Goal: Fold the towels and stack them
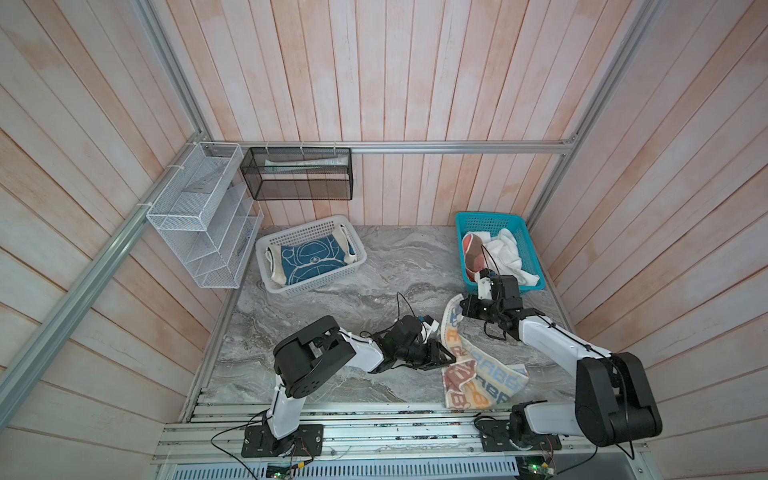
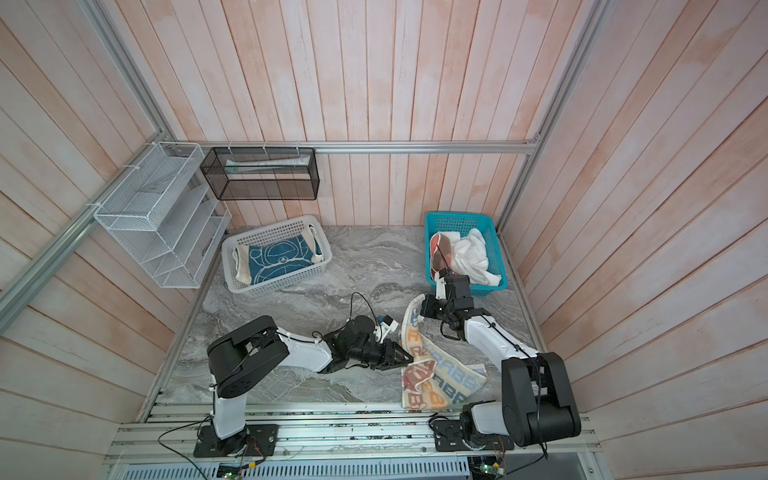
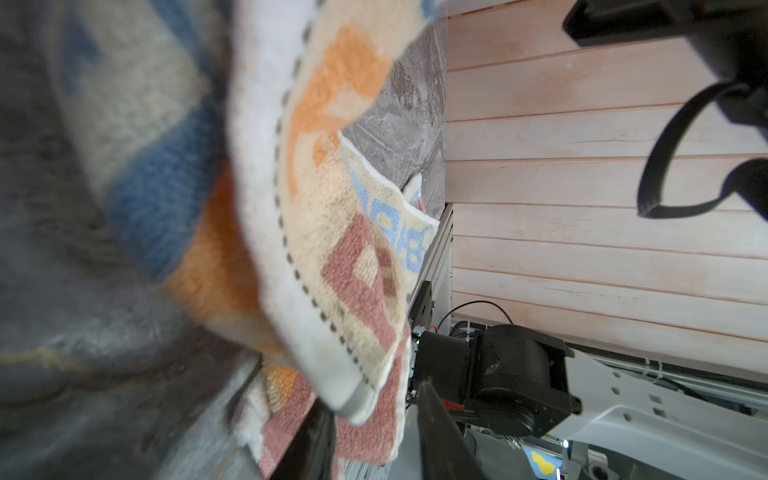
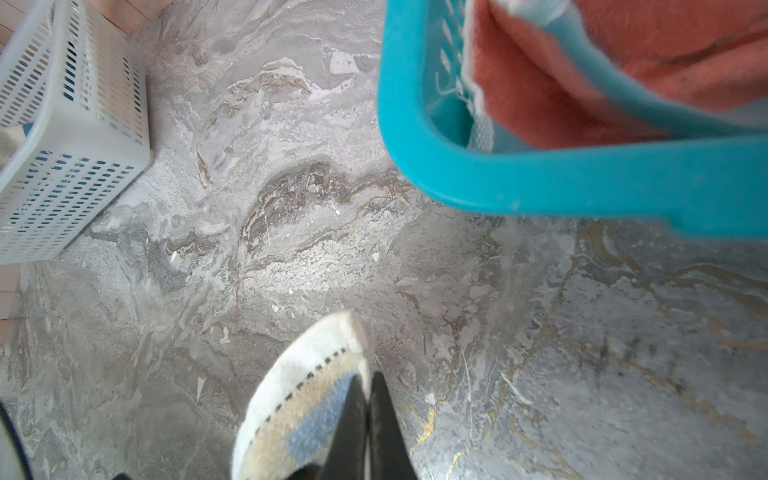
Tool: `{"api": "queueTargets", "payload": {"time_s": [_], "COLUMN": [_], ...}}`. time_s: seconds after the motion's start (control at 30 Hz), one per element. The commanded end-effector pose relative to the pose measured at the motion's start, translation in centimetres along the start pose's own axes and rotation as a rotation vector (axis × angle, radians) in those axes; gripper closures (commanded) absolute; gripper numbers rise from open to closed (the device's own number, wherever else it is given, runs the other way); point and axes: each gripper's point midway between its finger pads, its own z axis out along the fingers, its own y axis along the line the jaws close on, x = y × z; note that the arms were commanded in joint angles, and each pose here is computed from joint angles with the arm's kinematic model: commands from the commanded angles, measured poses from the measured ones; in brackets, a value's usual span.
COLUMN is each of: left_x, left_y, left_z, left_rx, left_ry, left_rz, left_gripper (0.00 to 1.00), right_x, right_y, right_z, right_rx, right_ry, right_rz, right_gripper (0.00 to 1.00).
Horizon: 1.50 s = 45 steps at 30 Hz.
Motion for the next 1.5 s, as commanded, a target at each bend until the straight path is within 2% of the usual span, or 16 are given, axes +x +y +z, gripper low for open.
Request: {"api": "queueTargets", "payload": {"time_s": [0.0, 0.13, 0.17, 0.3, 0.33, 0.47, 0.67, 0.8, 0.93, 1.03, 1.17, 1.3, 1.47], "left_x": [-0.4, -0.8, -0.9, -1.7, -2.0, -3.8, -6.1, -7.4, -9.2, -10.2, -10.0, -8.1, -5.4], "left_y": [-0.8, -1.0, -1.0, -1.2, -1.4, -2.5, -4.1, -5.9, -8.4, -12.6, -19.3, -25.9, -31.8], "left_z": [0.6, 0.5, 0.4, -1.1, -1.8, -5.8, -14.8, -20.9, -26.1, -29.1, -32.1, -35.2, -37.6], "left_rx": [0.056, 0.068, 0.068, 0.051, 0.049, -0.002, -0.292, -0.436, -0.601, -0.626, -0.536, -0.455, -0.339], "left_ry": [-0.002, -0.028, -0.033, -0.104, -0.126, -0.22, -0.295, -0.321, -0.419, -0.52, -0.652, -0.782, -0.838], "left_rz": [-0.022, -0.02, -0.018, -0.003, 0.006, 0.072, 0.273, 0.39, 0.513, 0.634, 0.789, 0.956, 1.073], "left_gripper": [0.61, 0.62, 0.66, 0.98, 1.0, 1.0, 1.0, 1.0, 1.0, 1.0, 1.0, 1.0, 1.0], "right_x": [0.0, 0.0, 0.0, -0.2, -0.4, -2.1, -6.1, -7.9, -10.1, -11.6, -12.8, -13.1, -12.4], "right_y": [0.0, 0.1, 0.2, 0.2, 0.2, 1.1, 4.0, 6.0, 8.3, 10.7, 14.0, 17.1, 19.9], "right_z": [-0.3, -0.6, -0.6, -1.2, -1.5, -4.0, -10.2, -13.7, -17.2, -21.0, -26.9, -32.0, -37.2], "right_rx": [-0.016, -0.02, -0.022, -0.021, -0.018, -0.017, -0.04, -0.063, -0.1, -0.152, -0.237, -0.326, -0.422], "right_ry": [-0.005, -0.007, -0.007, -0.015, -0.02, -0.079, -0.25, -0.306, -0.372, -0.456, -0.573, -0.635, -0.711], "right_rz": [-0.019, -0.02, -0.021, -0.024, -0.025, -0.041, -0.114, -0.16, -0.196, -0.235, -0.307, -0.379, -0.465], "right_gripper": [1.0, 1.0, 1.0, 1.0, 1.0, 1.0, 1.0, 1.0, 1.0, 1.0, 1.0, 1.0, 1.0]}}
